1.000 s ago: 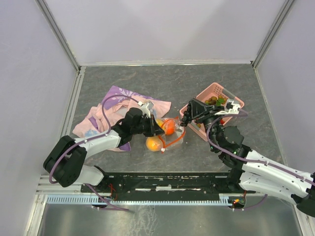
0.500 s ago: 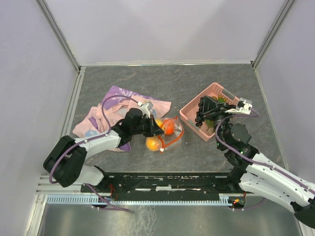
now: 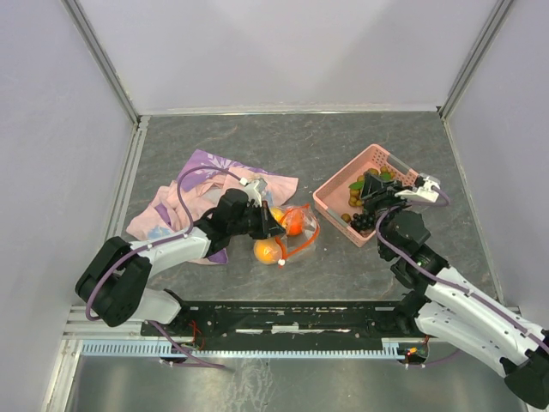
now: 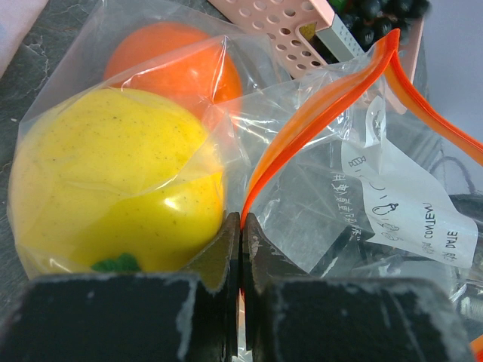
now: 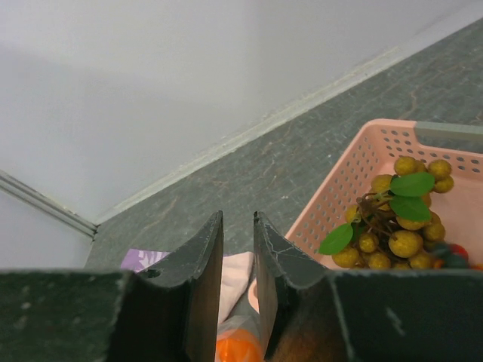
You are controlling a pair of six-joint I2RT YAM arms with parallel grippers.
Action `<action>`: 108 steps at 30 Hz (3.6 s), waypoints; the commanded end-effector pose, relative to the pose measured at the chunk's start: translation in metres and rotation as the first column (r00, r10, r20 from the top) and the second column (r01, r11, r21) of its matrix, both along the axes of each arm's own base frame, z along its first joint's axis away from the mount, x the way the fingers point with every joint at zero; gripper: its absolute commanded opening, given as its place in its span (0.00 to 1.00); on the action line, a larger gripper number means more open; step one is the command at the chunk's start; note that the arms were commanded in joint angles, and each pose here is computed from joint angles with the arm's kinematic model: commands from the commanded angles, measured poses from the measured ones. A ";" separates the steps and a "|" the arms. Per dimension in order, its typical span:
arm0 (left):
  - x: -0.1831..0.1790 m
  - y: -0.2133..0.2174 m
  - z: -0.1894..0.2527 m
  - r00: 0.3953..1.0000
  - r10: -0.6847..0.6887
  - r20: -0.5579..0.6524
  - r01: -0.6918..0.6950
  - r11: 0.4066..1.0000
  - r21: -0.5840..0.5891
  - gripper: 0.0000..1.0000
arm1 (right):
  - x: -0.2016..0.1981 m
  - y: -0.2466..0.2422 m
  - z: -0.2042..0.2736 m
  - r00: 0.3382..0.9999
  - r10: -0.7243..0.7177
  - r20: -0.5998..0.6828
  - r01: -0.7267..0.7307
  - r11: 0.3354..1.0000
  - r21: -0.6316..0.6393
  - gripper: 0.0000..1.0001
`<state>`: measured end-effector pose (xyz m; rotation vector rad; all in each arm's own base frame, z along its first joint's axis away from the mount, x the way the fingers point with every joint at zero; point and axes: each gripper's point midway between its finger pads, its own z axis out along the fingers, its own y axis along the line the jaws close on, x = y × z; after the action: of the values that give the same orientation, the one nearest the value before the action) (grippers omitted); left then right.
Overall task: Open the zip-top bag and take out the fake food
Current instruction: Place the fake fruit in the bin, then pick up the fake fruit from the zipper food storage bag.
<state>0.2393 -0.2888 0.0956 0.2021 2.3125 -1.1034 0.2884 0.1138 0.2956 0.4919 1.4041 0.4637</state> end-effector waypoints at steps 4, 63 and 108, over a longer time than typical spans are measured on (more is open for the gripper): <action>-0.002 0.006 -0.003 0.999 -0.021 0.039 0.020 0.999 0.037 0.03 | 0.007 -0.011 -0.031 0.996 -0.055 -0.077 0.055 0.998 0.006 0.33; 0.024 0.008 0.101 0.969 -0.018 0.247 0.005 0.999 0.051 0.03 | -0.066 0.185 0.026 0.350 0.927 -0.131 -0.932 0.331 -0.149 0.74; 0.004 0.009 0.143 0.960 -0.008 0.281 0.028 0.997 -0.071 0.03 | -0.033 0.197 -0.131 0.480 0.626 -0.614 -0.857 0.483 -0.178 0.42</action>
<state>0.2422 -0.2744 0.2030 0.3375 2.1203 -1.0225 0.2464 0.3023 0.1556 -0.6104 2.2073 0.6957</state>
